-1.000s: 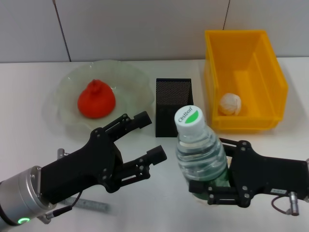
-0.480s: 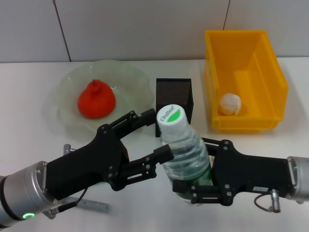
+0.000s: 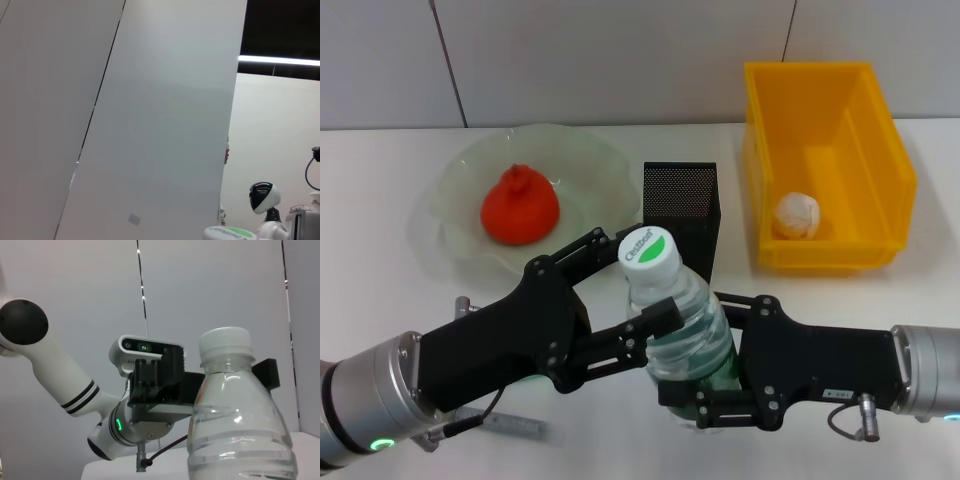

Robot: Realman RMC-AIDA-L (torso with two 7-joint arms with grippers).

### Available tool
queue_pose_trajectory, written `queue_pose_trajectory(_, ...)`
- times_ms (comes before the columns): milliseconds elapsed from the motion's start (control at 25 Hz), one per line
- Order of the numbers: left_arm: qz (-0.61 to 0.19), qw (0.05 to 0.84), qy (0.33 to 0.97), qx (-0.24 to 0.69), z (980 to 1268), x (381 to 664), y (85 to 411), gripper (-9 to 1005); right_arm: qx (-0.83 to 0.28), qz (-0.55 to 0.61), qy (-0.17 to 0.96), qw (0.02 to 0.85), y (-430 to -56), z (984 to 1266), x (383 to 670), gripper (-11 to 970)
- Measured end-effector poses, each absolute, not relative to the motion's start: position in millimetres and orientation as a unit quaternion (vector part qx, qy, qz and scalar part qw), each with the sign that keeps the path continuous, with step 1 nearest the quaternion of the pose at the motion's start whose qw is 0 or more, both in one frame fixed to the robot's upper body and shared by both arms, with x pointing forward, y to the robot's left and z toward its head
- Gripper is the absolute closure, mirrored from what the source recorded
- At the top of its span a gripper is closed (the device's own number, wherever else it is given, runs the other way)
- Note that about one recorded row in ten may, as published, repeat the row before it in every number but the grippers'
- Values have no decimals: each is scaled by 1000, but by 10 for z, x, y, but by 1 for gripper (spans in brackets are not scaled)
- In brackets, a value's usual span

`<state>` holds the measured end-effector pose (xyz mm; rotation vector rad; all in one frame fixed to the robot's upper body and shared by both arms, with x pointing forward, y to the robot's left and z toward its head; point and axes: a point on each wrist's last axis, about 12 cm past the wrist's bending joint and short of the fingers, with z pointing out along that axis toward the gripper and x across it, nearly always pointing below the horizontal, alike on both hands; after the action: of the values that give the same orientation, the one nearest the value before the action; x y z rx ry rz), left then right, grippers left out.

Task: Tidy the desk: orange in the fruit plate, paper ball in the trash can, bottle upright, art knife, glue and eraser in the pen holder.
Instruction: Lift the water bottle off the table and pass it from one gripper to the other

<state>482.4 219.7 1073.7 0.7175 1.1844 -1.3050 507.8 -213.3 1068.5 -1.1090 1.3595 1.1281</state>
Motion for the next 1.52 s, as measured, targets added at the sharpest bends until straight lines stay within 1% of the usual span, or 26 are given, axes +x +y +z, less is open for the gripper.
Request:
queue_pose_trajectory(400, -560, 579, 509, 305, 10733, 4830, 2180, 216, -463, 472, 562, 498, -2090, 10661, 5064, 206)
queue_pose_trajectory(1040, -575, 554, 526, 293, 10729, 4876, 2143, 218, -468, 481, 557, 490, -2021, 10670, 5081, 206)
queue_pose_trajectory(1240, -578, 548, 523, 303, 10760, 4904, 2146, 416, -469, 481, 556, 489, -2012, 10673, 5087, 206)
queue_pose_trajectory(1480, -573, 554, 517, 312, 10763, 4899, 2139, 539, -470, 482, 556, 488, -2009, 10670, 5085, 206)
queue_pose_trajectory(1520, -571, 556, 513, 318, 10765, 4890, 2135, 539, -470, 482, 557, 488, -2010, 10669, 5083, 206)
